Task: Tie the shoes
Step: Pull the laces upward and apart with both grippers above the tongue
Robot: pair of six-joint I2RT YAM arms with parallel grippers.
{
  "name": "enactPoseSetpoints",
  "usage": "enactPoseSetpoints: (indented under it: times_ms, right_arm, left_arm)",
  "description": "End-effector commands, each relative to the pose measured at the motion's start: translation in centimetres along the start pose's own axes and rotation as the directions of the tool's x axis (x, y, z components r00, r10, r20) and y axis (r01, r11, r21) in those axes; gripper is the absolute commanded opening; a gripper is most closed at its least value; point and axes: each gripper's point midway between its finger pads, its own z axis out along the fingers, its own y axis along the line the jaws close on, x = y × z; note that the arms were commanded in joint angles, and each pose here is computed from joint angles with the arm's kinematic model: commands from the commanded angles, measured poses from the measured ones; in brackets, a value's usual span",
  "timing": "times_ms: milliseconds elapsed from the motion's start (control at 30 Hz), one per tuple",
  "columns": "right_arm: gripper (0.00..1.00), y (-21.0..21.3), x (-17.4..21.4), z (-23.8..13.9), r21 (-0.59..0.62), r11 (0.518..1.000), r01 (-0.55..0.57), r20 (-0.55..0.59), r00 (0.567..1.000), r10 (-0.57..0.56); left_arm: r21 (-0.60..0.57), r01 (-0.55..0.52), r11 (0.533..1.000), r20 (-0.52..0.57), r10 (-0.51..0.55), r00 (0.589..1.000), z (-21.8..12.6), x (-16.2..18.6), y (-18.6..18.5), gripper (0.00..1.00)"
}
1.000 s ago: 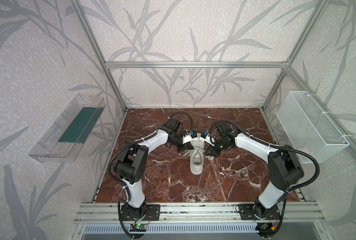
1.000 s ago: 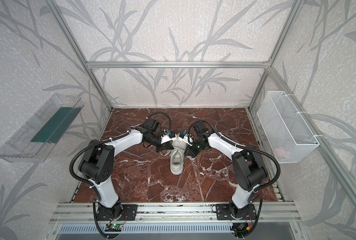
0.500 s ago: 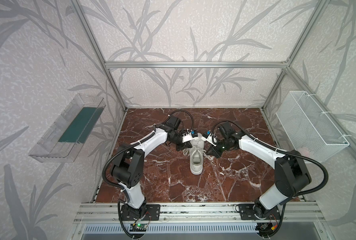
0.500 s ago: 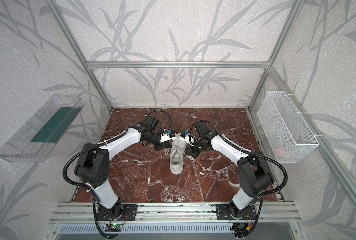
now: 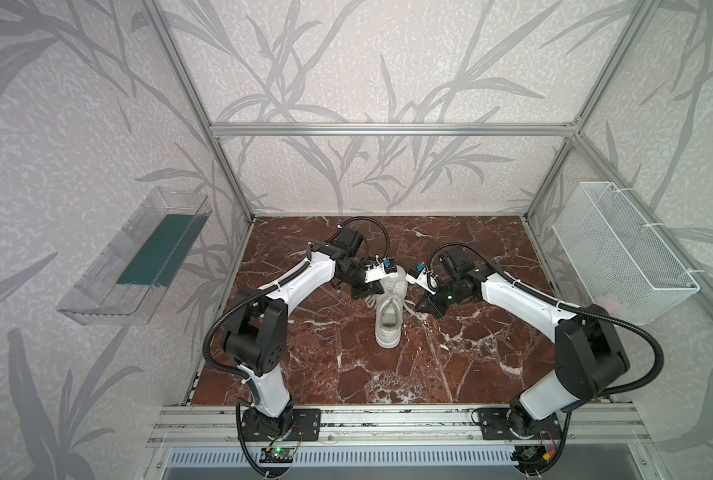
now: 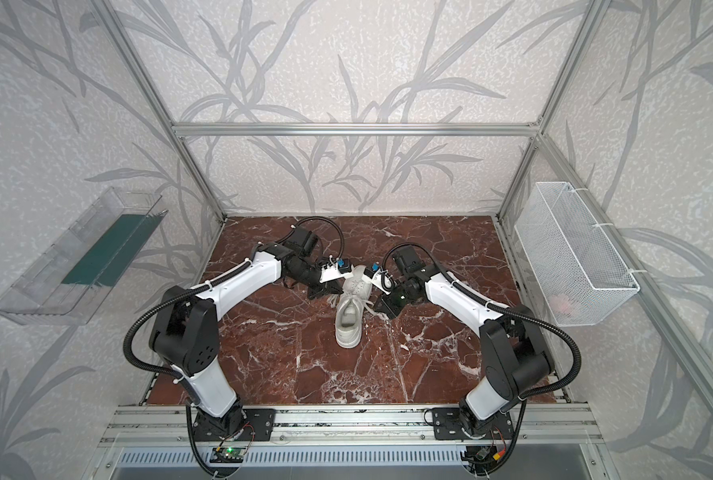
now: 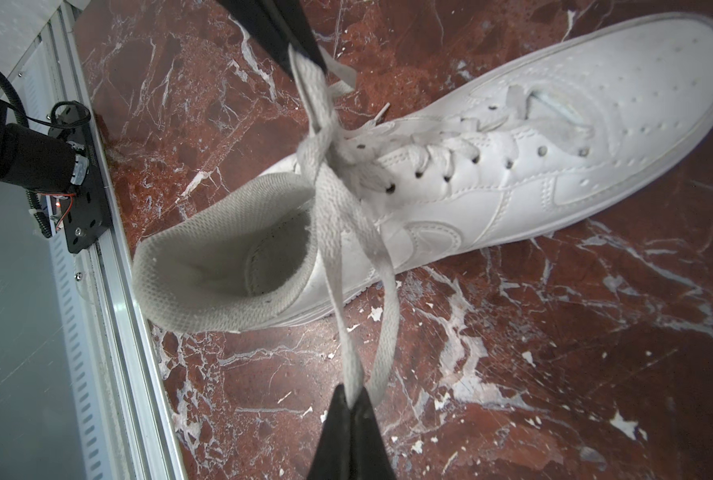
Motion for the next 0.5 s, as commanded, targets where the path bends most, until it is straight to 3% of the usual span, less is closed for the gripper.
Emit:
enactPoseSetpoints:
  times_ms: [0,467]
  right_arm:
    - [0.00,-0.2,0.1,-0.5,0.018,1.000,-0.012,-0.021,1.000,0.012]
    - [0.00,-1.4,2.5,-0.5,0.064,0.995,-0.076,-0.070,0.994,0.080]
  left_arm:
    - [0.008,-0.023,1.000,0.003,0.023,1.000,-0.5,-0.4,-0.3,0.00]
    - [0.028,0.031,0.999,-0.061,-0.029,0.998,0.5,1.6,0.1,0.00]
